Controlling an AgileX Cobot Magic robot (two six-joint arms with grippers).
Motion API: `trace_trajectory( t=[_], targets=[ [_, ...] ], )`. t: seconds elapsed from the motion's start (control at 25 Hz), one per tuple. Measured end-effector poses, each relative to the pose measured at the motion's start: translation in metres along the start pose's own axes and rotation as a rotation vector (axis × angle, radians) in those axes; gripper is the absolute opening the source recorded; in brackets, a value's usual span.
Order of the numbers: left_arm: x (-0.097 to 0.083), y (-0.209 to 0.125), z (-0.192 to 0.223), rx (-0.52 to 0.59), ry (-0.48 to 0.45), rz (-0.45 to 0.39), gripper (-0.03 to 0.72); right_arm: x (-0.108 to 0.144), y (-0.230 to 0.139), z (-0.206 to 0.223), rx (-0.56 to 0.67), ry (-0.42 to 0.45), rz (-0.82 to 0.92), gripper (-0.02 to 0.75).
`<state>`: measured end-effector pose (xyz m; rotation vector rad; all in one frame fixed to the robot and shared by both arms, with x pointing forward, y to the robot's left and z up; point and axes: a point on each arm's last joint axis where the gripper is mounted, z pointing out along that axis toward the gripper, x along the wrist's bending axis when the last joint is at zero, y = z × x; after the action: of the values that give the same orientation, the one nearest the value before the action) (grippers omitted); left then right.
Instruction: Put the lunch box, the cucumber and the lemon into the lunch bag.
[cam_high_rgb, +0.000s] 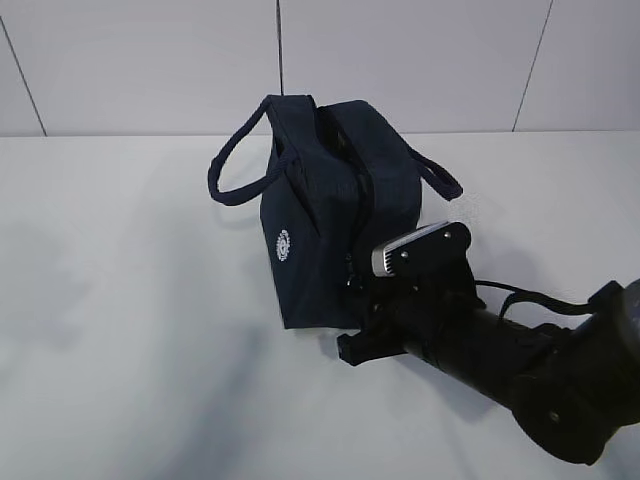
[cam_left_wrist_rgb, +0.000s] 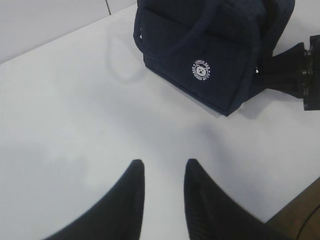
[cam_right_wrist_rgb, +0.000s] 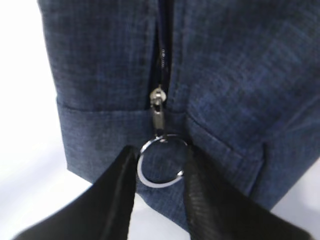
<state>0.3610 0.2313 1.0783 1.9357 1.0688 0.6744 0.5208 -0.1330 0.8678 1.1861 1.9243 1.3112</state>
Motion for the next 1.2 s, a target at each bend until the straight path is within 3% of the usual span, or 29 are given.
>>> trace_trajectory(
  t=[1.2],
  targets=[
    [0.001, -0.002, 0.000, 0.021, 0.013, 0.017, 0.185, -0.005, -0.006, -0.017, -0.062, -0.045, 0.018, 0.244]
  ],
)
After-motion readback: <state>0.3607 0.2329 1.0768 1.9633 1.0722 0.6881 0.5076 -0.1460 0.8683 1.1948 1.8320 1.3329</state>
